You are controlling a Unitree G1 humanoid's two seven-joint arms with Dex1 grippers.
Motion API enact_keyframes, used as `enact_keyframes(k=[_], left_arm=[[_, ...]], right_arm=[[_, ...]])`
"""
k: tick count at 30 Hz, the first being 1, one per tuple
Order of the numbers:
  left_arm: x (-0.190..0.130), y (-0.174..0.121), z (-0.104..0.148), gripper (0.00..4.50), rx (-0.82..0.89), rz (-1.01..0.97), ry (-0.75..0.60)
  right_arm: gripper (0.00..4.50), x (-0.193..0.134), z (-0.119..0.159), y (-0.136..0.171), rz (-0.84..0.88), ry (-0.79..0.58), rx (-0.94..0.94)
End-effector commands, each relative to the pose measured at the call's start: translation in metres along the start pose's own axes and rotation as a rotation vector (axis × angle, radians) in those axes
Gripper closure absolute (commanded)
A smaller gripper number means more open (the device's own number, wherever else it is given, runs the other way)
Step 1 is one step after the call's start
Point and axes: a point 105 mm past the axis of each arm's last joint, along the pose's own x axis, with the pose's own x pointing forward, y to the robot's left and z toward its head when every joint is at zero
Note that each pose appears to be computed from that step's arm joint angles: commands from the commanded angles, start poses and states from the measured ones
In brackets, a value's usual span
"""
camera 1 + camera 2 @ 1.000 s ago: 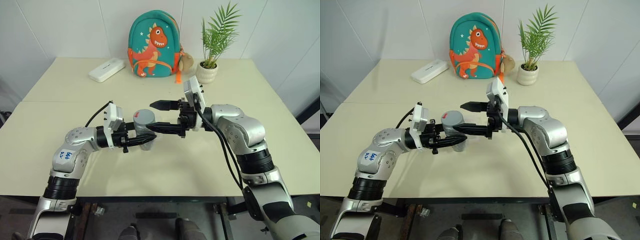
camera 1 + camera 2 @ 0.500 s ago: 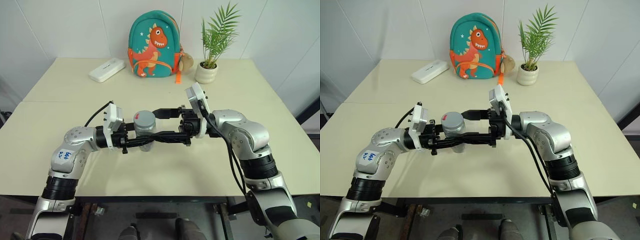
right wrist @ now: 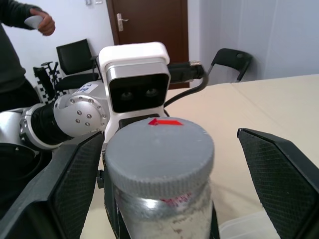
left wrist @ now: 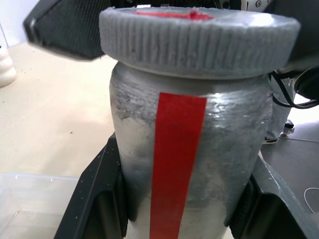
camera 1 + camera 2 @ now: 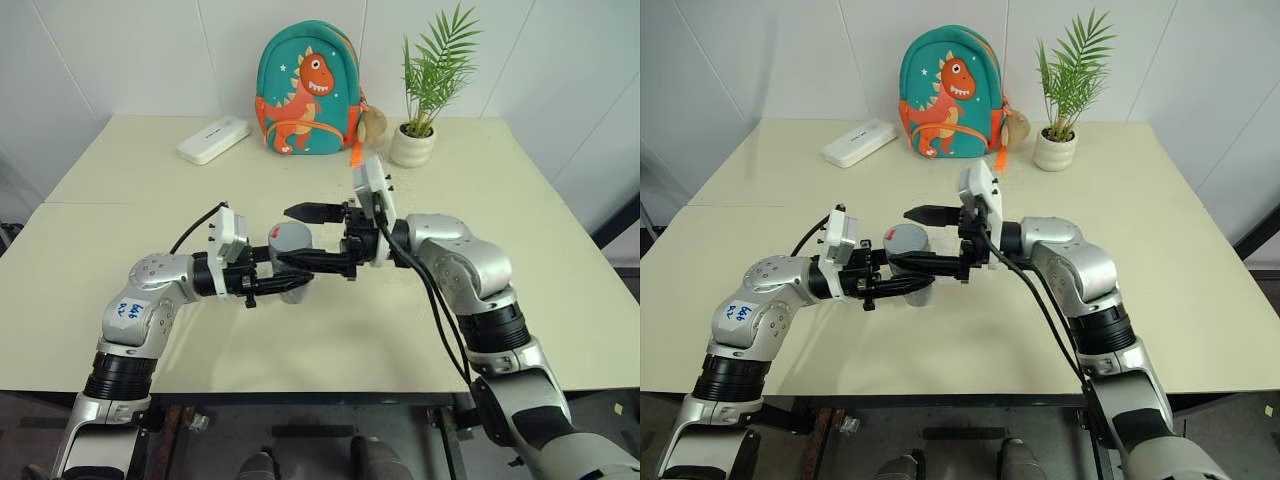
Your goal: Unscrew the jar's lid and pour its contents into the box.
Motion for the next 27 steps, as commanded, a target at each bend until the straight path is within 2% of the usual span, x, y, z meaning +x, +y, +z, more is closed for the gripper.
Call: enact_keyframes(k=[1,2,5,9,12,17,19,22,24,27], left_arm=[[0.000,-0.005,0.010,2.53,0.039,-0.020,-0.020],[0.000,-0.005,0.010,2.53,0.039,-0.019,-0.019],[-0.002,-0.004,0.010,2.53,0.040,-0.016,-0.016],[-0.003,-0.003,0.010,2.53,0.042,-0.011,-0.013],[-0.004,-0.003,0.008,2.53,0.040,-0.008,-0.010],[-0.005,-0.003,0.005,2.53,0.037,-0.006,-0.003],[-0.005,-0.003,0.005,2.53,0.036,-0.006,-0.001],[-0.006,-0.003,0.005,2.53,0.035,-0.003,-0.002],[-0.007,-0.002,0.006,2.53,0.031,0.009,-0.010],[-0.012,0.000,0.006,2.53,0.017,0.026,-0.022]], right_arm=[[0.01,0.004,0.015,0.004,0.029,-0.031,-0.057],[0.01,0.004,0.015,0.004,0.033,-0.031,-0.055],[0.60,0.004,0.016,0.005,0.041,-0.041,-0.045],[1.89,0.004,0.024,0.008,0.043,-0.068,-0.058],[1.94,0.003,0.036,0.012,0.051,-0.124,-0.015],[1.94,-0.009,0.065,0.019,0.083,-0.316,0.204],[1.94,-0.017,0.069,0.015,0.041,-0.344,0.232],[1.94,-0.036,0.062,-0.003,-0.137,-0.310,0.188],[1.94,-0.061,0.044,-0.026,-0.341,-0.250,0.144],[1.94,-0.096,0.017,-0.046,-0.551,-0.153,0.060]])
